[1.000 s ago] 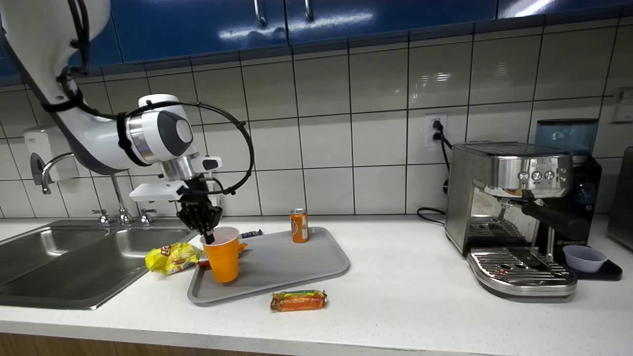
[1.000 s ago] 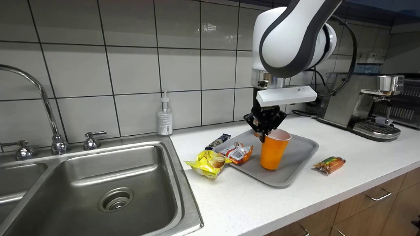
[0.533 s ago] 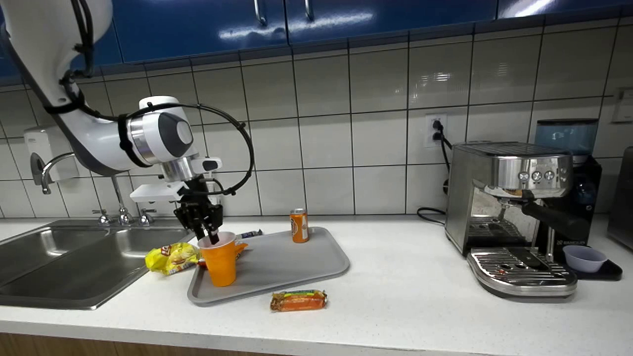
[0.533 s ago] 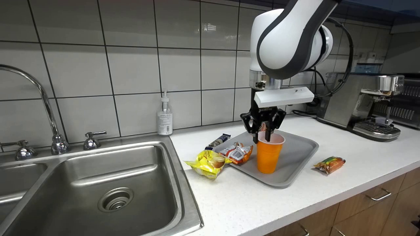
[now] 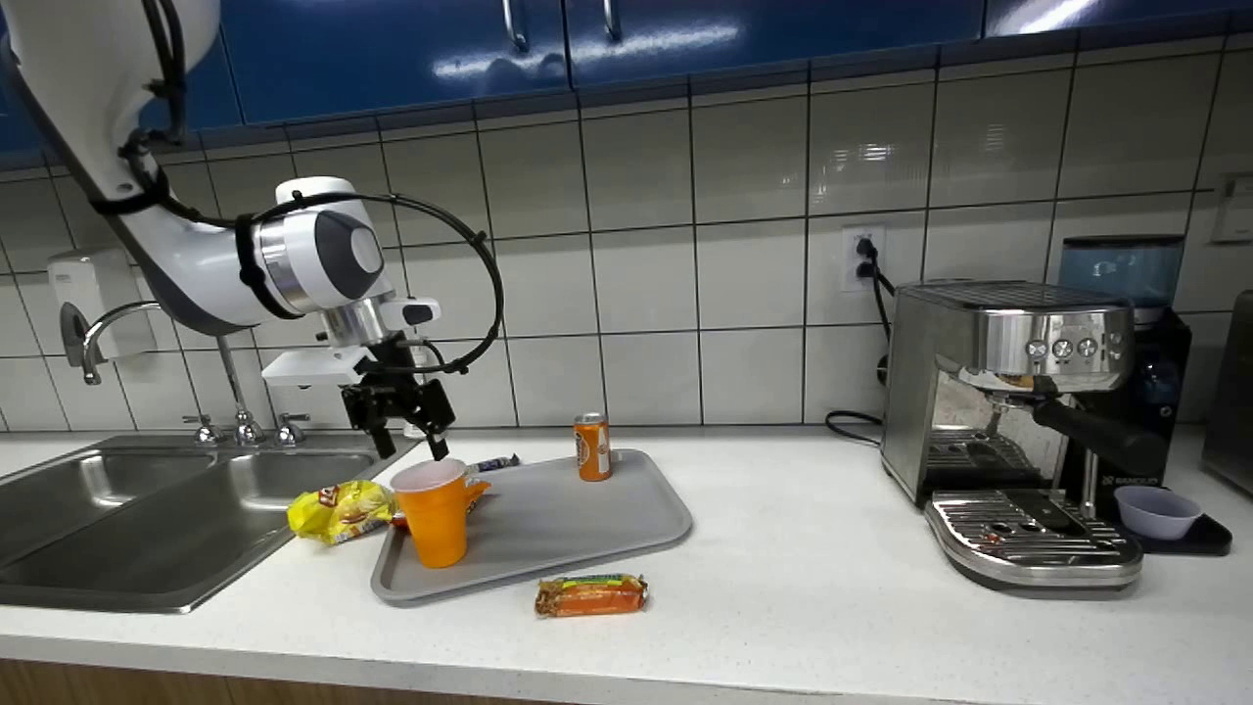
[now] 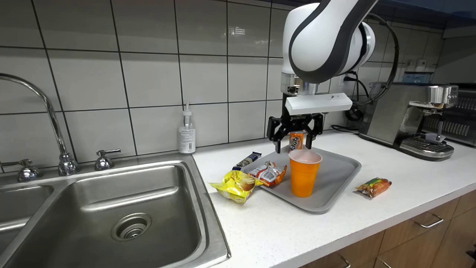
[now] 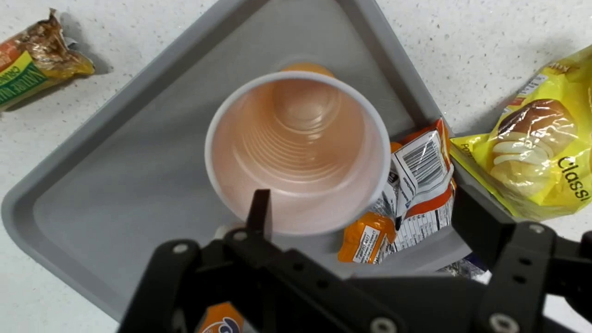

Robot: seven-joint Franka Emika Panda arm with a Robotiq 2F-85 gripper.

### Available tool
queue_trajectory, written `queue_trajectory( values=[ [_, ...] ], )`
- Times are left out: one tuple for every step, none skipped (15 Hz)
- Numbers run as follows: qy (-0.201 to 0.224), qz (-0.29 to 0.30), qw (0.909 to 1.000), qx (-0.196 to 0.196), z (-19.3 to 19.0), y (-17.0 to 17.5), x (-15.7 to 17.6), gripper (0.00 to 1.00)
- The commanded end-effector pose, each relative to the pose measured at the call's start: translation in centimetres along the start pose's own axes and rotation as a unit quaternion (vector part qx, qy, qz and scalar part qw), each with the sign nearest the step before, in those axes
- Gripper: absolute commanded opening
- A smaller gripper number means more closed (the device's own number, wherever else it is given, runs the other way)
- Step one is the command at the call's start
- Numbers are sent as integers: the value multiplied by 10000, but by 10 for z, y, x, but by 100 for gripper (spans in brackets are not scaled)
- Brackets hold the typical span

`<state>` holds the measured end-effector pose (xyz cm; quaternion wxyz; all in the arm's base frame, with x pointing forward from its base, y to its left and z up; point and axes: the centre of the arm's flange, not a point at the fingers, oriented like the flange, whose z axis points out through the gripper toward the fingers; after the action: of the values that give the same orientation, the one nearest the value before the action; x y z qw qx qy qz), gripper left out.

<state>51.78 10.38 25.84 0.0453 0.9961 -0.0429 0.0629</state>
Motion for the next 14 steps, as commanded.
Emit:
queue_trajectory(
  values=[
    [147, 76, 9998, 58, -20, 9, 3, 100],
    [173, 107, 9998, 55, -23, 12, 3, 100],
    [202, 151, 9997, 52, -26, 16, 3, 100],
    [226, 198, 9995, 46, -29, 20, 3, 100],
    [246, 272, 9993, 41, -31, 26, 3, 100],
    [267, 339, 9991, 33, -33, 31, 3, 100],
    [283, 421, 9987, 27, -34, 37, 3, 100],
    [299, 495, 9983, 13, -35, 43, 3, 100],
    [313, 589, 9978, 2, -36, 49, 3, 100],
    [330, 685, 9971, -17, -37, 55, 2, 100],
    [343, 798, 9962, -43, -38, 62, 2, 100],
    [345, 896, 9954, -61, -38, 68, 1, 100],
    [346, 1015, 9942, -75, -38, 75, 0, 100],
    [350, 1141, 9928, -95, -38, 82, -1, 100]
  ],
)
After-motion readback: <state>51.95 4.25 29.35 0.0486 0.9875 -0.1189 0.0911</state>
